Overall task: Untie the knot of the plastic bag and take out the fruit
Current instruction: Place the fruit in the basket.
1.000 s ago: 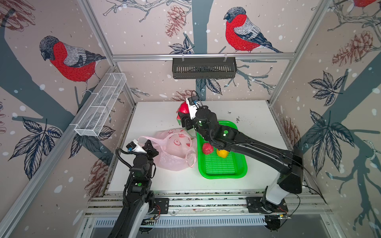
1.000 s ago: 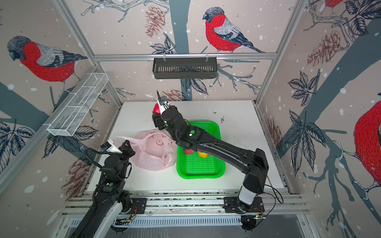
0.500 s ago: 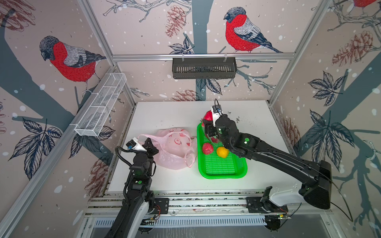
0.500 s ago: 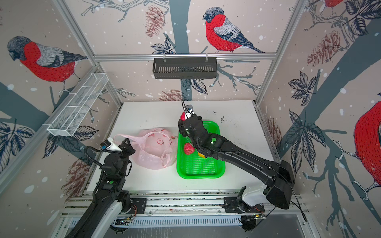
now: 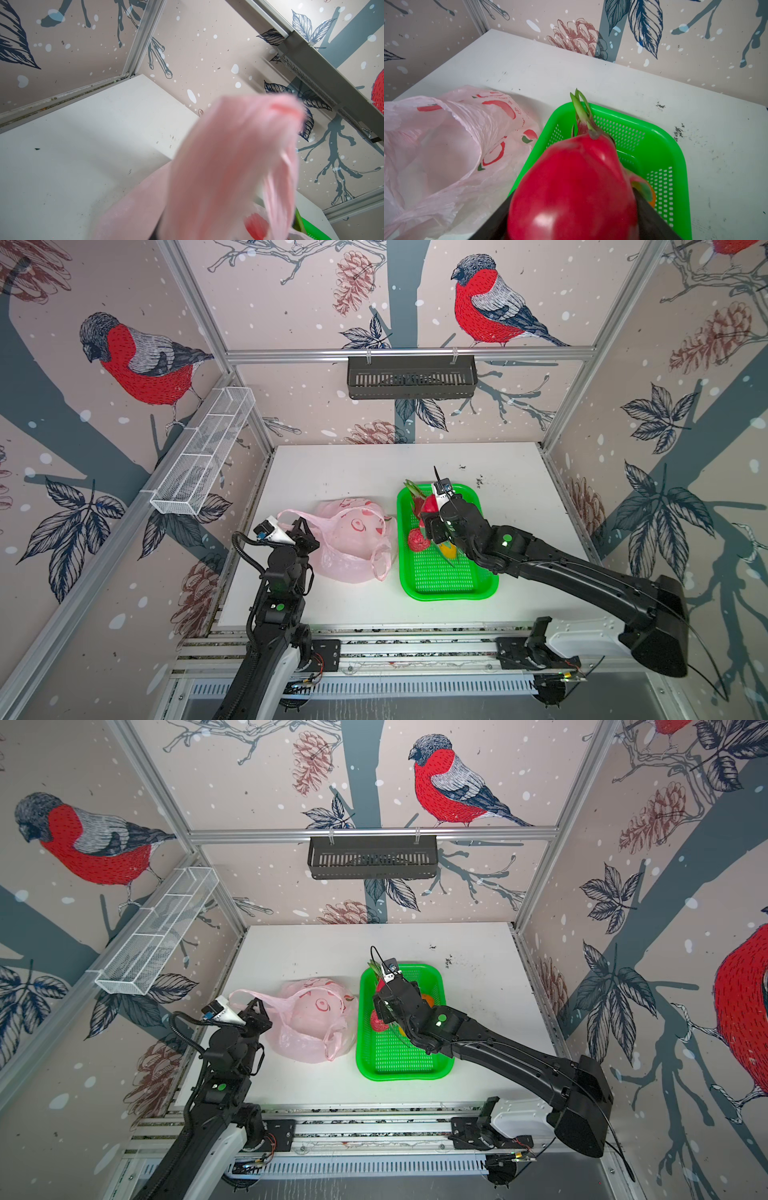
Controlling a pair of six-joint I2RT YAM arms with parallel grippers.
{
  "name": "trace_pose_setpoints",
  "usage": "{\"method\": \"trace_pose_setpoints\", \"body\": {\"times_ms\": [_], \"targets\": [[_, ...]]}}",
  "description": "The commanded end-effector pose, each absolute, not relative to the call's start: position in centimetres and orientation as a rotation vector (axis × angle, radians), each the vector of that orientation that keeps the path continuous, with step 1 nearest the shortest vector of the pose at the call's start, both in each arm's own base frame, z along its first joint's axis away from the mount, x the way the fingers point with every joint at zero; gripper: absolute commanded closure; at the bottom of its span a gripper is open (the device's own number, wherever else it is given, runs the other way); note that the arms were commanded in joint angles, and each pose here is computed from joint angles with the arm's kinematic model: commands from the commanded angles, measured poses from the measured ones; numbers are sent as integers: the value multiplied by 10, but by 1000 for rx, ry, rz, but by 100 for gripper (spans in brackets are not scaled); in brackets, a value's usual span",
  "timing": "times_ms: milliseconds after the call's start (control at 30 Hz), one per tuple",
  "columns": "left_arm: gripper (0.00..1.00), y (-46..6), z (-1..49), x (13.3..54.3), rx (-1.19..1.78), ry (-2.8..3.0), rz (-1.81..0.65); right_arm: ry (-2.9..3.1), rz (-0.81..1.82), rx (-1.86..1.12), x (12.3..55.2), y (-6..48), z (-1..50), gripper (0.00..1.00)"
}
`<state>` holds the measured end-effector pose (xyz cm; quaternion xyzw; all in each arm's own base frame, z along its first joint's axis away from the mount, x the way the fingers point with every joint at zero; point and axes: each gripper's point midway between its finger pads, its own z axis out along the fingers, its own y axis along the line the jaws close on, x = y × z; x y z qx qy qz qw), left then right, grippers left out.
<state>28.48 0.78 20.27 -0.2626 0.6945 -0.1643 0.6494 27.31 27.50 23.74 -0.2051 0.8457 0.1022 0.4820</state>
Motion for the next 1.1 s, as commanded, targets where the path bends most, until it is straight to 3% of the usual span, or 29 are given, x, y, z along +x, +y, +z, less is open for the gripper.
{"method": "trace_pose_setpoints", "body": {"times_ms": [0,200,733,867,933,1000,1067], "targets": [[70,10,208,284,-616,1567,-379,2033,292,-579,269,285,238,78],[58,11,209,282,-624,1592,-364,2062,287,-705,262,293,219,78],[43,13,220,275,-613,1623,-327,2122,276,-899,251,306,180,78],[34,15,224,272,-612,1619,-317,2133,274,-935,249,308,173,78],[26,15,226,271,-611,1619,-310,2137,272,-949,249,308,169,78],[11,17,228,270,-612,1607,-302,2146,270,-961,248,308,165,77],[8,19,230,268,-618,1605,-292,2155,267,-975,247,308,159,77]]}}
